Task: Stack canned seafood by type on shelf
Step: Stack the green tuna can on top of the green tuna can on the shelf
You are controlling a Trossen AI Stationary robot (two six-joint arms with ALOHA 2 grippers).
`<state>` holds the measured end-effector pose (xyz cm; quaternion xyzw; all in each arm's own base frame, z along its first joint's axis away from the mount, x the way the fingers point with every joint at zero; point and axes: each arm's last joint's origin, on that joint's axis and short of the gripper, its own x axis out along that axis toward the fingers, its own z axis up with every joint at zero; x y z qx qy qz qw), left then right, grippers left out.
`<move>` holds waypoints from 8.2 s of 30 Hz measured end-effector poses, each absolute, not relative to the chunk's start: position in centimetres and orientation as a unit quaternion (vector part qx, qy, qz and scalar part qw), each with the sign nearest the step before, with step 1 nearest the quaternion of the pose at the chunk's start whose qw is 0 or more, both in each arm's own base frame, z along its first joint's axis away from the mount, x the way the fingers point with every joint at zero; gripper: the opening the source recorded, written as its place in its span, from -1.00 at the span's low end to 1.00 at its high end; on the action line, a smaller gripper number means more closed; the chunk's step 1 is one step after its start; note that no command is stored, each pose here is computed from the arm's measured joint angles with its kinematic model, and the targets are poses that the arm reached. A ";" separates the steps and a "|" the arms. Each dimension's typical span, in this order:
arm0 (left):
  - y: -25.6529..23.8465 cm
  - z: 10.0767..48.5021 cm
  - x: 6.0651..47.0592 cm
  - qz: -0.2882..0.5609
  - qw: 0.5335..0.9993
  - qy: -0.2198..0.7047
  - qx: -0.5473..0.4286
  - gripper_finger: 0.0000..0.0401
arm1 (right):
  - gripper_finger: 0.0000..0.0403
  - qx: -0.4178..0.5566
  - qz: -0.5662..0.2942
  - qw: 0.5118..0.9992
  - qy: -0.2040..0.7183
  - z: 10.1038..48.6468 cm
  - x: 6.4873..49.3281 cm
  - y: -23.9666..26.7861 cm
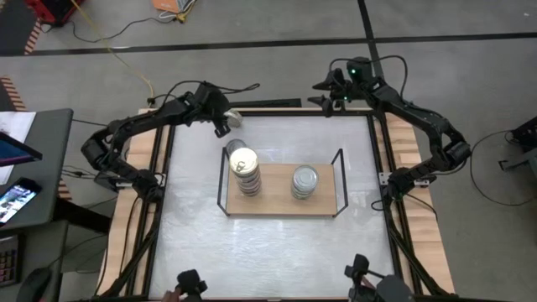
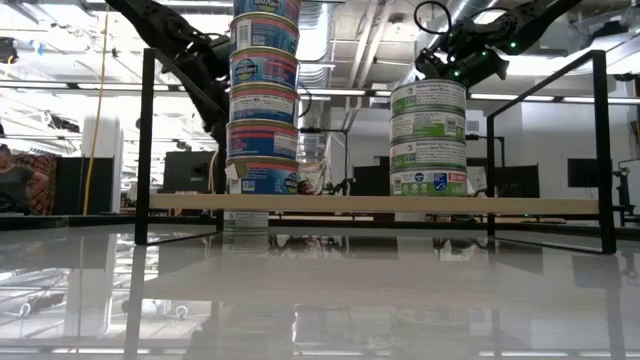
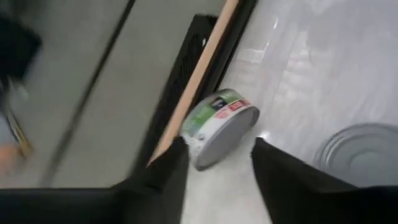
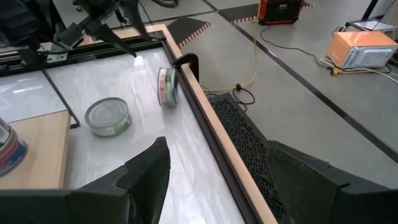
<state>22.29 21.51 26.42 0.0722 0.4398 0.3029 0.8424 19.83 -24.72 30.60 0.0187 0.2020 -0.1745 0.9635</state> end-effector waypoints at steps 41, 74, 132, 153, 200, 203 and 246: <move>16.3 22.8 17.3 0.332 0.930 0.157 -0.021 -0.24 | 0.44 -0.010 -0.133 0.975 0.175 24.7 38.0 -23.7; 17.1 21.4 16.1 0.411 0.884 0.213 0.061 -0.24 | 0.44 0.064 -0.156 0.943 0.287 21.6 47.8 -24.0; 23.9 24.8 20.6 0.232 0.882 0.391 0.124 -0.11 | 0.44 0.018 -0.080 0.886 0.456 31.5 36.3 -25.7; 28.5 24.8 24.5 0.105 0.859 0.485 0.124 0.44 | 0.44 -0.020 -0.028 0.919 0.392 32.9 35.8 -26.7; 29.8 22.6 26.3 0.021 0.836 0.533 0.128 -0.34 | 0.44 0.013 0.047 0.922 0.384 32.7 35.8 -25.5; 30.1 24.6 26.4 0.030 0.841 0.523 0.132 -0.34 | 0.44 0.022 0.045 0.919 0.391 32.8 35.4 -25.5; 22.3 44.0 30.7 0.031 0.977 0.205 0.055 -0.34 | 0.44 -0.042 -0.016 0.950 0.310 41.4 30.4 -19.6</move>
